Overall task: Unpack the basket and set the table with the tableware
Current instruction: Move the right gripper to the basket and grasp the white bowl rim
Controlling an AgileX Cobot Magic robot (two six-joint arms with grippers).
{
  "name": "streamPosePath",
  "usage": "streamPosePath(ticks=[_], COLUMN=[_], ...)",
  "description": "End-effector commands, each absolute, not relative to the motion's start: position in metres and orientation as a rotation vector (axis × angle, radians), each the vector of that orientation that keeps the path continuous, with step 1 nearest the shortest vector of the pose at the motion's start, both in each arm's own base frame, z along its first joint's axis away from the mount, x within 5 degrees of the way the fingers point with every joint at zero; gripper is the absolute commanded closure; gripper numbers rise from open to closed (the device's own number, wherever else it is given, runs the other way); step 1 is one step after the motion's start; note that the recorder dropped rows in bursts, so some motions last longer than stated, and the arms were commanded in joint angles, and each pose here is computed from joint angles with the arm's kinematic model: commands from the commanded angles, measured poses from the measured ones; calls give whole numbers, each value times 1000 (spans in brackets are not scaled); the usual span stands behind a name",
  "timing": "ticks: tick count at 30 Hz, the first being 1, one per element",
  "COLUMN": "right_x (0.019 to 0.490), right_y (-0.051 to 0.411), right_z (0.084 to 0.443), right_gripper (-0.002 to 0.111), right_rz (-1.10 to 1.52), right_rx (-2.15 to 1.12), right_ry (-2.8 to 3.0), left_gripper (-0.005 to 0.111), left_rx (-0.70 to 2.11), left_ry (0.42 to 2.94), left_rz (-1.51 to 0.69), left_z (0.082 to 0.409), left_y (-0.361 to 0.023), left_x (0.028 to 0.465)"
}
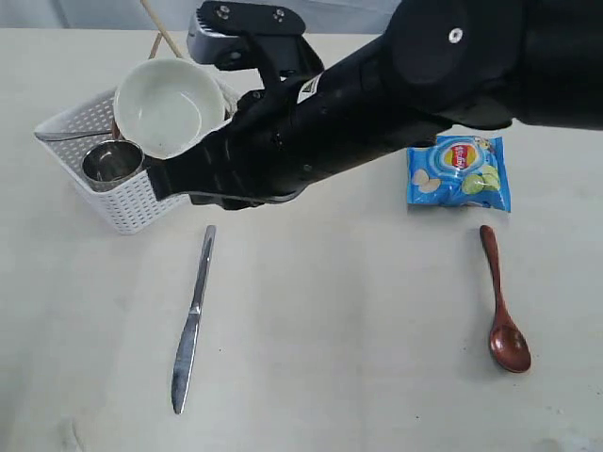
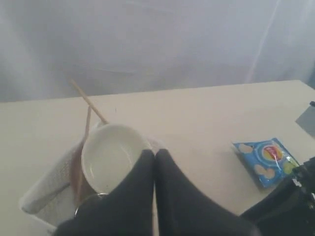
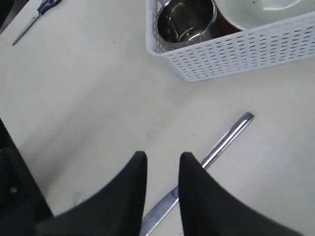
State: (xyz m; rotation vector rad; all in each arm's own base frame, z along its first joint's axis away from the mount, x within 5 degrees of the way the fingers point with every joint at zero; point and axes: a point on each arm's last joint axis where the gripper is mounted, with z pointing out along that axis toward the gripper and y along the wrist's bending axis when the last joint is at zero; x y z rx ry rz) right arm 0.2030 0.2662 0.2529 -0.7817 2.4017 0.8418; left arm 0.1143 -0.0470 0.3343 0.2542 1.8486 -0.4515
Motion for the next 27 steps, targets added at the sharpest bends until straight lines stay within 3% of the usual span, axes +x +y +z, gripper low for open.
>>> streamPosePath(ticks=[1, 7, 20, 27], right_x=[239, 307, 384, 397], right_y=[245, 230, 284, 302], right_z=[257, 272, 229, 205], right_gripper=[84, 59, 60, 60], right_rz=[770, 755, 659, 660], right_rx=[-706, -721, -1163, -1164], right_ry=[2414, 2446, 2246, 2242], left_gripper=[107, 107, 107, 107], left_rx=[271, 307, 271, 91], left_ry=[1792, 1831, 1834, 1804], left_rz=[-430, -428, -187, -79], left_z=[353, 352, 307, 301], left_y=[-46, -45, -14, 5], left_x=[112, 99, 39, 22])
